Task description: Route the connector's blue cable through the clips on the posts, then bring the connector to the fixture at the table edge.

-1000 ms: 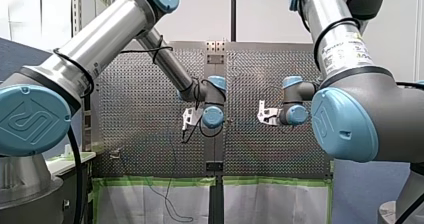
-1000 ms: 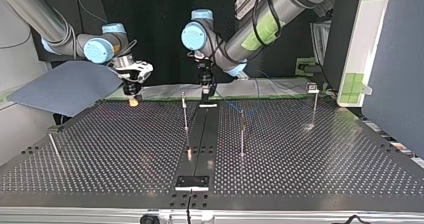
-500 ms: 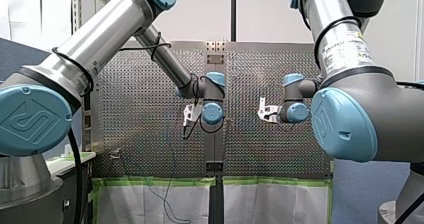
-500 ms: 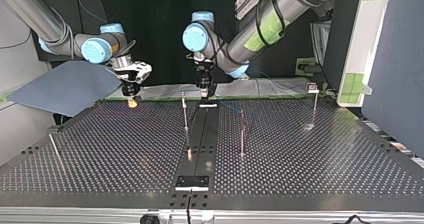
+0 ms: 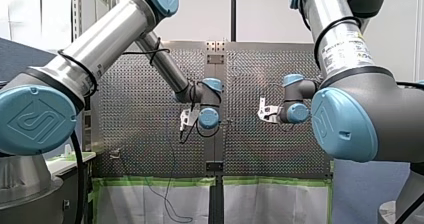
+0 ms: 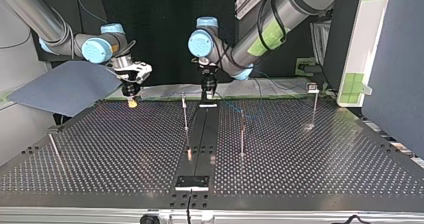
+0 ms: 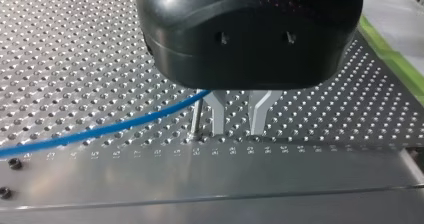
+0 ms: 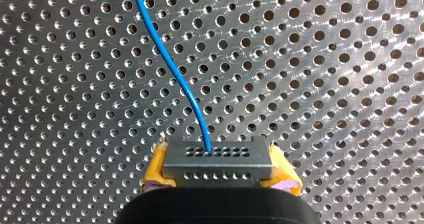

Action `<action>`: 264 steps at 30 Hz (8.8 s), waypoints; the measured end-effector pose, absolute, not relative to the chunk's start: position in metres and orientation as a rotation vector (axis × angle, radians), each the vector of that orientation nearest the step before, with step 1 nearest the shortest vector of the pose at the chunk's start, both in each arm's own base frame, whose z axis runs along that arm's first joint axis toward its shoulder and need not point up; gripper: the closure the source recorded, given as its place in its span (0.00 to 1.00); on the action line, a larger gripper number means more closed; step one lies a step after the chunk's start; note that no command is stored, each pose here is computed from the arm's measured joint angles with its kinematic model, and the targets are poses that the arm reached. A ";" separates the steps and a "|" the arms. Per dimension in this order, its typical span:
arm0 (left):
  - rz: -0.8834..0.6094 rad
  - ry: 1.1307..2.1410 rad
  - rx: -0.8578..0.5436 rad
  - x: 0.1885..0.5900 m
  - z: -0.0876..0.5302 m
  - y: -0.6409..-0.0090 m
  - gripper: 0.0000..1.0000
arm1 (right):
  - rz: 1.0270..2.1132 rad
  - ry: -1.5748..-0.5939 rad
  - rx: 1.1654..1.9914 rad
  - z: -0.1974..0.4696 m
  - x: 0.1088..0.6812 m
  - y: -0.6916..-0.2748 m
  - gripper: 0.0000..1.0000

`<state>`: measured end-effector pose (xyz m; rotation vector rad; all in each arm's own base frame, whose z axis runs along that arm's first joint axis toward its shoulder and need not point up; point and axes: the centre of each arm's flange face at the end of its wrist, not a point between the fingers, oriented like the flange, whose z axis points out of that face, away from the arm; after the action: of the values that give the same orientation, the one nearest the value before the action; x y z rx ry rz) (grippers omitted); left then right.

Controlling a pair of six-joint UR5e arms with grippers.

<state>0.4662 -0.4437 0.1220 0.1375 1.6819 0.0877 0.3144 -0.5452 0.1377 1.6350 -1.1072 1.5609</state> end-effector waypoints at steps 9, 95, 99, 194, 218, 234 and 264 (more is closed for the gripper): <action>0.089 1.669 0.110 0.484 0.124 -0.438 0.74 | 1.551 -1.115 1.625 0.136 0.313 -0.546 1.00; 0.059 1.652 0.050 0.561 0.131 -0.428 0.69 | 1.542 -1.130 1.528 0.137 0.309 -0.620 1.00; 0.060 1.654 0.051 0.561 0.131 -0.428 0.56 | 1.546 -1.130 1.537 0.141 0.306 -0.626 1.00; -0.082 1.735 0.380 0.427 0.172 -0.480 0.02 | 1.540 -1.115 1.669 0.124 0.332 -0.620 1.00; -0.132 1.745 0.298 0.438 0.117 -0.484 0.02 | 1.539 -1.116 1.675 0.123 0.334 -0.619 1.00; -0.151 1.699 0.276 0.440 0.122 -0.490 0.02 | 1.539 -1.114 1.676 0.123 0.334 -0.619 1.00; -0.102 1.744 0.322 0.397 0.137 -0.491 0.02 | 1.541 -1.112 1.682 0.123 0.337 -0.617 1.00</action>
<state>0.3971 -0.4913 0.1367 0.3221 1.7442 -0.1016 0.3370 -0.6172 0.1228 1.6817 -1.1123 1.5408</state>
